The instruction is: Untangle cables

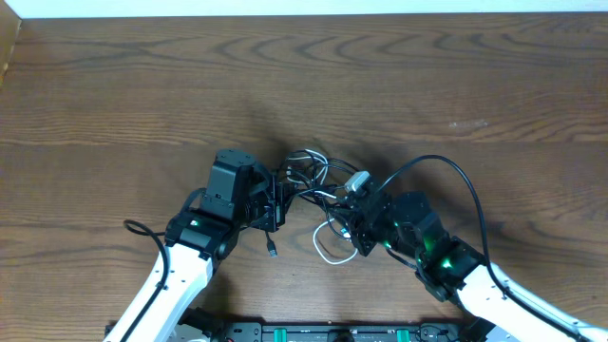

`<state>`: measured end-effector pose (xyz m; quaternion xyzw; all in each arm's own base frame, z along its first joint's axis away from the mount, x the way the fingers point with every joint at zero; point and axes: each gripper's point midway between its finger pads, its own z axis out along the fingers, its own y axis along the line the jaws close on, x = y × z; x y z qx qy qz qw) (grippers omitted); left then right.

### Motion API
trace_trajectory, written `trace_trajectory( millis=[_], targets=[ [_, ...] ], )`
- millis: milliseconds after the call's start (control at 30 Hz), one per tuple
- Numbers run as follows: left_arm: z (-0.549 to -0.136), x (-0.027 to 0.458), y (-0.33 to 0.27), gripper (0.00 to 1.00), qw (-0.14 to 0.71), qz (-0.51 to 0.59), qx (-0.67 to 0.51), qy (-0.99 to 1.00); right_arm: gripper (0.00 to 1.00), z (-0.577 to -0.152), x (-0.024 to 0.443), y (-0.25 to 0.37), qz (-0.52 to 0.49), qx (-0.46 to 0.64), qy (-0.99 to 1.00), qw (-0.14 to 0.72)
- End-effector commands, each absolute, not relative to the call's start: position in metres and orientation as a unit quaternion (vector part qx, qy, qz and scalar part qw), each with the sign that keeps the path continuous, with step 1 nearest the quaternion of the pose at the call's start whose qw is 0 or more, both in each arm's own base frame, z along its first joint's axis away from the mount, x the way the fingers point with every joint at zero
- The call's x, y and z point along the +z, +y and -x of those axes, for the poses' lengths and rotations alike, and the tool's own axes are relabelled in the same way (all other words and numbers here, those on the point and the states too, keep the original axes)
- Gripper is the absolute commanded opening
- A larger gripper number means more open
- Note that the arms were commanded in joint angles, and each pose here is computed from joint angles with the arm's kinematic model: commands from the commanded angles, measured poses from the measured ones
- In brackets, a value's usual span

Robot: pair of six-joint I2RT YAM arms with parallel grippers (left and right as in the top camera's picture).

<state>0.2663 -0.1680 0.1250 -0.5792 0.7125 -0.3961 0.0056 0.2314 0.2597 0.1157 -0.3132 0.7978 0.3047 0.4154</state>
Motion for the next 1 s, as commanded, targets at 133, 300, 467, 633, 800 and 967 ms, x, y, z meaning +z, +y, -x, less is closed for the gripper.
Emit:
trace_trajectory(
  millis=[133, 300, 467, 633, 800, 967],
  targets=[
    [-0.268, 0.137, -0.177, 0.08, -0.001, 0.568, -0.411, 0.713, 0.20, -0.234, 0.117, 0.259, 0.316, 0.296, 0.796, 0.424],
    [-0.268, 0.136, -0.177, 0.08, -0.001, 0.568, -0.410, 0.713, 0.28, -0.248, 0.115, 0.248, 0.291, 0.256, 0.808, 0.444],
    [-0.269, 0.136, -0.176, 0.08, 0.003, 0.568, -0.409, 0.714, 0.46, -0.254, 0.115, 0.242, 0.271, 0.239, 0.816, 0.452],
    [-0.269, 0.135, -0.176, 0.08, 0.002, 0.569, -0.408, 0.714, 0.47, -0.254, 0.114, 0.241, 0.271, 0.239, 0.816, 0.451],
    [-0.267, 0.135, -0.178, 0.08, 0.000, 0.566, -0.408, 0.716, 0.37, -0.249, 0.114, 0.246, 0.280, 0.253, 0.813, 0.443],
    [-0.266, 0.135, -0.181, 0.08, -0.001, 0.563, -0.408, 0.719, 0.33, -0.246, 0.114, 0.249, 0.286, 0.263, 0.810, 0.438]
  ],
)
